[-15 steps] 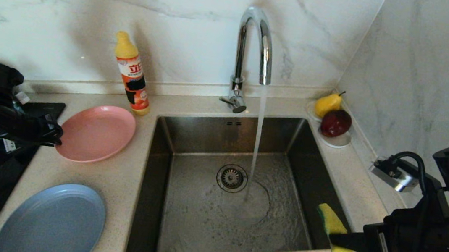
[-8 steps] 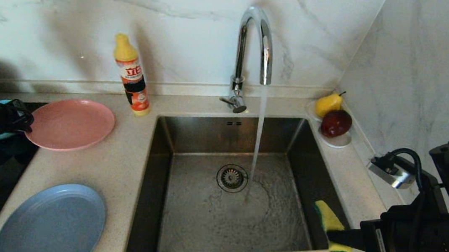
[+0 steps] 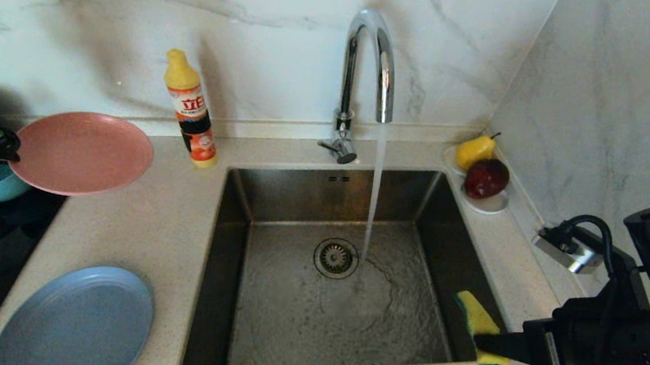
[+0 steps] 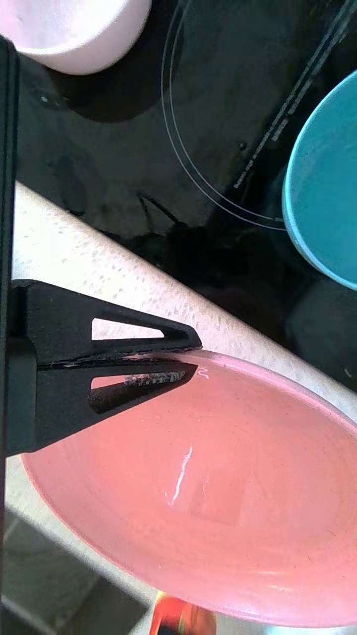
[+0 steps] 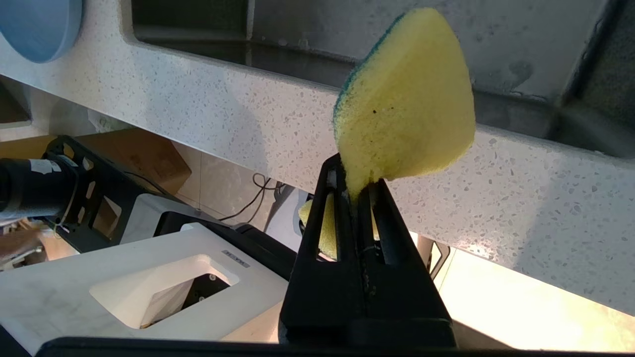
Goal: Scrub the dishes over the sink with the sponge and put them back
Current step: Wash the plate
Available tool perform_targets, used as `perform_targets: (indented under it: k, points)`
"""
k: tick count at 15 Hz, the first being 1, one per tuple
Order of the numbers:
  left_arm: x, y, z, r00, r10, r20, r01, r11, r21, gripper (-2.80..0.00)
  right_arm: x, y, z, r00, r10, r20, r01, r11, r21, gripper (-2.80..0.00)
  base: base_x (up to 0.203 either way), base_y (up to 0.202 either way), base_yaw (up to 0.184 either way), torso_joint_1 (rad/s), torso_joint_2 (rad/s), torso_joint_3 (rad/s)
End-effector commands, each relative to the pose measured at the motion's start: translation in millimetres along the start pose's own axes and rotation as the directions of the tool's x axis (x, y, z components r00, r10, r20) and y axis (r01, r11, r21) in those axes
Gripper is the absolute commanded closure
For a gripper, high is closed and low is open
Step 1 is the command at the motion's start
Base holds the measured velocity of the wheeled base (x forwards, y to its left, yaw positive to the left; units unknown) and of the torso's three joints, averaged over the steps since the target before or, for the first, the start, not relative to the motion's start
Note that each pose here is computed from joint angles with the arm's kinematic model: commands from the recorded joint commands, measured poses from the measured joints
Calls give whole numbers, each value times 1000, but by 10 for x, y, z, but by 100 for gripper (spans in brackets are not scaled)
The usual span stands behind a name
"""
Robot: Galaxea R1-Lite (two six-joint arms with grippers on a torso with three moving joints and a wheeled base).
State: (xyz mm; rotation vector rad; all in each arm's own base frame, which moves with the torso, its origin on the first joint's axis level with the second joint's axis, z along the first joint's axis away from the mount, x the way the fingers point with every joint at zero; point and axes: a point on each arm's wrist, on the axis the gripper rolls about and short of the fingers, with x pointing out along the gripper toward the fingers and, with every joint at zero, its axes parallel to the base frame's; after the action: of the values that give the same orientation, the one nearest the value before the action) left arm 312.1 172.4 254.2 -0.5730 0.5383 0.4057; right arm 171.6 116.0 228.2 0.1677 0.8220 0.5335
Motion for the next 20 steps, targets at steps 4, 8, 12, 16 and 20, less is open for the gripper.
perform_targets:
  k: [4, 8, 12, 16, 20]
  points:
    - [-328, -51, -2, 1000, 2, 25, -3, 1000, 9, 0, -25, -2, -18, 1000, 3, 2, -3, 1000, 1, 0, 0, 0, 0, 0, 0, 0]
    - [-683, -23, -5, 998, 9, 58, -8, 1000, -6, 0, -49, -2, -26, 1000, 4, 5, -4, 1000, 1, 0, 0, 0, 0, 0, 0, 0]
    - [-1349, -84, -74, 987, -53, 149, 54, 999, -2, 0, -20, -15, -58, 1000, -1, -9, 1, 1000, 3, 0, 0, 0, 0, 0, 0, 0]
    - [-1986, -227, -185, 951, -161, 264, 163, 987, 15, 0, -37, -15, -63, 1000, 0, -6, 0, 1000, 4, 0, 0, 0, 0, 0, 0, 0]
    - [-2341, -331, -280, 914, -263, 309, 252, 965, 75, 0, 12, -40, -112, 999, -10, -33, 10, 1000, 11, 0, 0, 0, 0, 0, 0, 0]
